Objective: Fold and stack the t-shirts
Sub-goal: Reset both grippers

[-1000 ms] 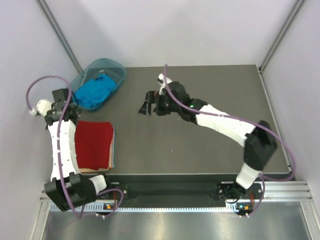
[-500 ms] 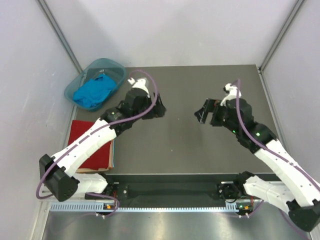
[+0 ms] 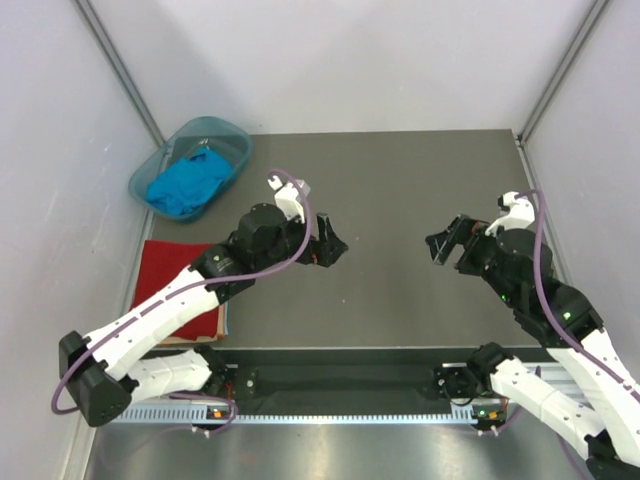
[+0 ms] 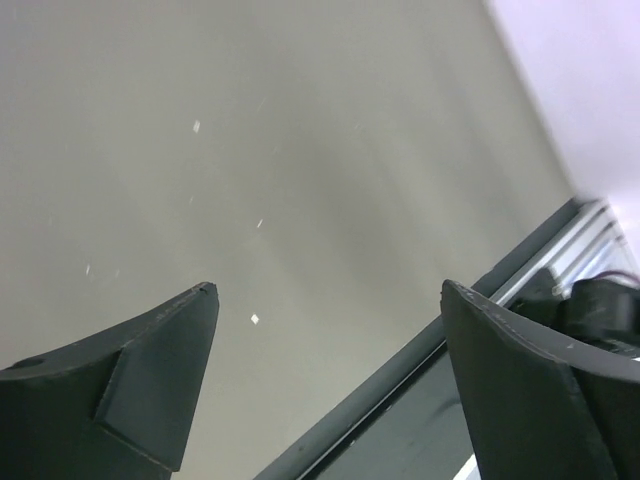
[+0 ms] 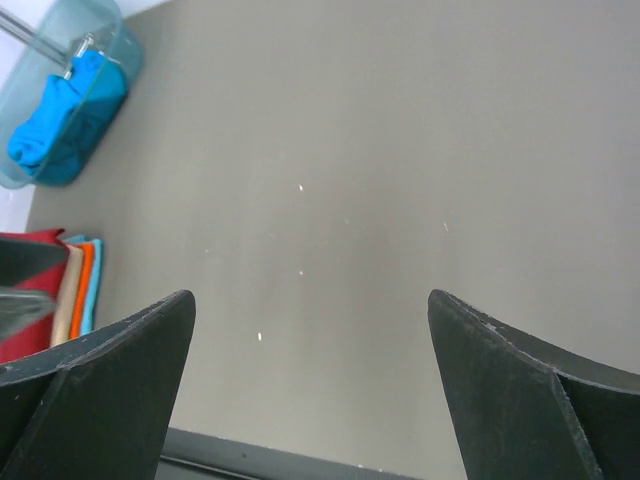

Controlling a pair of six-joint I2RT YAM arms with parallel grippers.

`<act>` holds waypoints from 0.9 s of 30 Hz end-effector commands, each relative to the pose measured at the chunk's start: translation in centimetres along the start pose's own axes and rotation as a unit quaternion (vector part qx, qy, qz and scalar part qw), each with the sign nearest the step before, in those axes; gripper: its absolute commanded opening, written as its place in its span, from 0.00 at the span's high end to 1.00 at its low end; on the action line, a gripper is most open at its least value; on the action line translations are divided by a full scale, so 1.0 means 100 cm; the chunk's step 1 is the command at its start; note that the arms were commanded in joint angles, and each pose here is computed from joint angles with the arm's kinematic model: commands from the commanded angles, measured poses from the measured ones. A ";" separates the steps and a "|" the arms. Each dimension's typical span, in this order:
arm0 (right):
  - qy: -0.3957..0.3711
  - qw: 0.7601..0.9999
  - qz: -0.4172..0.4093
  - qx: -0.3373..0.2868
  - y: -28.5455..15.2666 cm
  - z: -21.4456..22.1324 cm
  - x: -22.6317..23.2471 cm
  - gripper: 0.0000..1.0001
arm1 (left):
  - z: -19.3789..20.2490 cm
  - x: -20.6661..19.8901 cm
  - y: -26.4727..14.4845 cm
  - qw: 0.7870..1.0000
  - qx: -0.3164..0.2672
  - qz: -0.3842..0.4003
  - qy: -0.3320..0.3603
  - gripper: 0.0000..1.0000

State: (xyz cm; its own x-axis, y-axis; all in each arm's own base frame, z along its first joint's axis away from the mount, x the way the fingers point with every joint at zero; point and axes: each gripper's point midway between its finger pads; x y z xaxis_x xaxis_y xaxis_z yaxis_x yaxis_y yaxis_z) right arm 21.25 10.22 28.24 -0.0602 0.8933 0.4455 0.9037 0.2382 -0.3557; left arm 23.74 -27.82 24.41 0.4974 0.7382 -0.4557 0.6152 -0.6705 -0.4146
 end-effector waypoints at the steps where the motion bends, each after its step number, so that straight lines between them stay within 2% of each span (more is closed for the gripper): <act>1: 0.010 1.000 0.019 -0.008 -0.004 -0.008 -0.005 0.00 | -0.032 -0.020 -0.013 0.997 -0.060 0.040 0.014 0.01; 10: 0.016 1.000 0.021 -0.003 0.000 -0.005 -0.004 0.00 | -0.040 -0.022 -0.032 0.995 -0.090 0.046 0.012 0.01; 27: 0.019 1.000 0.016 -0.007 -0.006 -0.002 -0.007 0.00 | -0.043 -0.027 -0.043 0.993 -0.100 0.057 -0.003 0.01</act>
State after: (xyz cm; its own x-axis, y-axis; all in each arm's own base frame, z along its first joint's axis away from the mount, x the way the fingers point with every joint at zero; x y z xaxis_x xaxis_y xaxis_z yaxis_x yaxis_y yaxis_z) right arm 20.78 9.98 27.82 -0.0338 0.8859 0.4626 0.8979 0.2302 -0.3752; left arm 22.49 -26.62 28.84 0.5433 0.6868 -0.4828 0.6520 -0.7075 -0.2727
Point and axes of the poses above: each gripper's point midway between its finger pads, its own y axis out along the fingers, its own x axis along the line the jaws close on, z = x × y, and after that the axes turned 2 degrees about y, right-handed
